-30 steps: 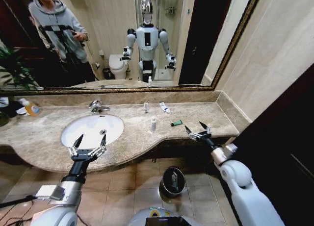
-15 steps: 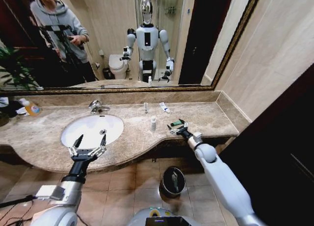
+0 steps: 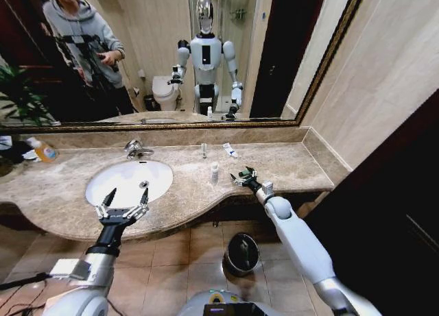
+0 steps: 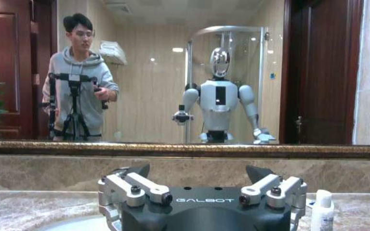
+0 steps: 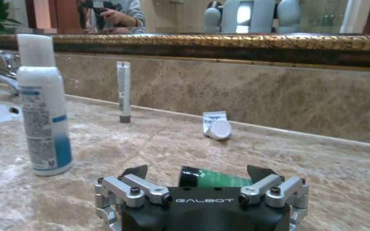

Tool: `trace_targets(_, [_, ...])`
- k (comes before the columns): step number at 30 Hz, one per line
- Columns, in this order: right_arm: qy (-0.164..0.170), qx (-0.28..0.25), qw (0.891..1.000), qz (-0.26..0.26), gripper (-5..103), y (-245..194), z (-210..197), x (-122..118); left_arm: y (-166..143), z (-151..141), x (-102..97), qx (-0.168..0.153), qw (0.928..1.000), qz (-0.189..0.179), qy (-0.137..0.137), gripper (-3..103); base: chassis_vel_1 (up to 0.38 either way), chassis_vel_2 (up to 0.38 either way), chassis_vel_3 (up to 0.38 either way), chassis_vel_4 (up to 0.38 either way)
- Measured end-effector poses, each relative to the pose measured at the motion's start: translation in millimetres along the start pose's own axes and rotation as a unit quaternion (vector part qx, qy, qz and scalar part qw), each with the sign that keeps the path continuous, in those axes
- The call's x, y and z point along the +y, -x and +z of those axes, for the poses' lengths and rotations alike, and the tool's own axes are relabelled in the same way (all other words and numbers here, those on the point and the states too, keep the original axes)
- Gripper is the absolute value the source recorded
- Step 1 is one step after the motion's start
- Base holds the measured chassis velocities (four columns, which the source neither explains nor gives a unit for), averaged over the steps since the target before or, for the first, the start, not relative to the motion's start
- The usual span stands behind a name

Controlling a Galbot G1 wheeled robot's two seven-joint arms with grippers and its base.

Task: Pick up the trash from the sink and place it in the trash bin.

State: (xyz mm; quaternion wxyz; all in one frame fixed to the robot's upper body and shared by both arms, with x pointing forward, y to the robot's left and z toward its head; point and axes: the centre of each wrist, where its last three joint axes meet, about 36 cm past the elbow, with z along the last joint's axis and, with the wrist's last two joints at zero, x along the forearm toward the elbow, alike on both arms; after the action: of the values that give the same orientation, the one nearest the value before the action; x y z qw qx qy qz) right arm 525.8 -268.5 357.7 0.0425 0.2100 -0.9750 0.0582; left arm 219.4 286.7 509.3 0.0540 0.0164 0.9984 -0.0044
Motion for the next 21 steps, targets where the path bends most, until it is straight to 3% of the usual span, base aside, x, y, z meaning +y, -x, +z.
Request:
trace_targets(7, [0.006, 0.007, 1.0, 0.007, 101, -9, 9, -5, 0, 0, 0.0, 0.0, 1.0, 0.0, 0.0, 100, 0.0, 0.0, 0.0, 0.0])
trace_targets(18, [0.011, -0.001, 1.0, 0.004, 67, -8, 9, -5, 0, 0, 0.0, 0.0, 1.0, 0.0, 0.0, 100, 0.0, 0.0, 0.0, 0.0])
trace_targets(21, [0.013, -0.003, 1.0, 0.004, 63, -7, 8, -5, 0, 0, 0.0, 0.0, 1.0, 0.0, 0.0, 100, 0.0, 0.0, 0.0, 0.0])
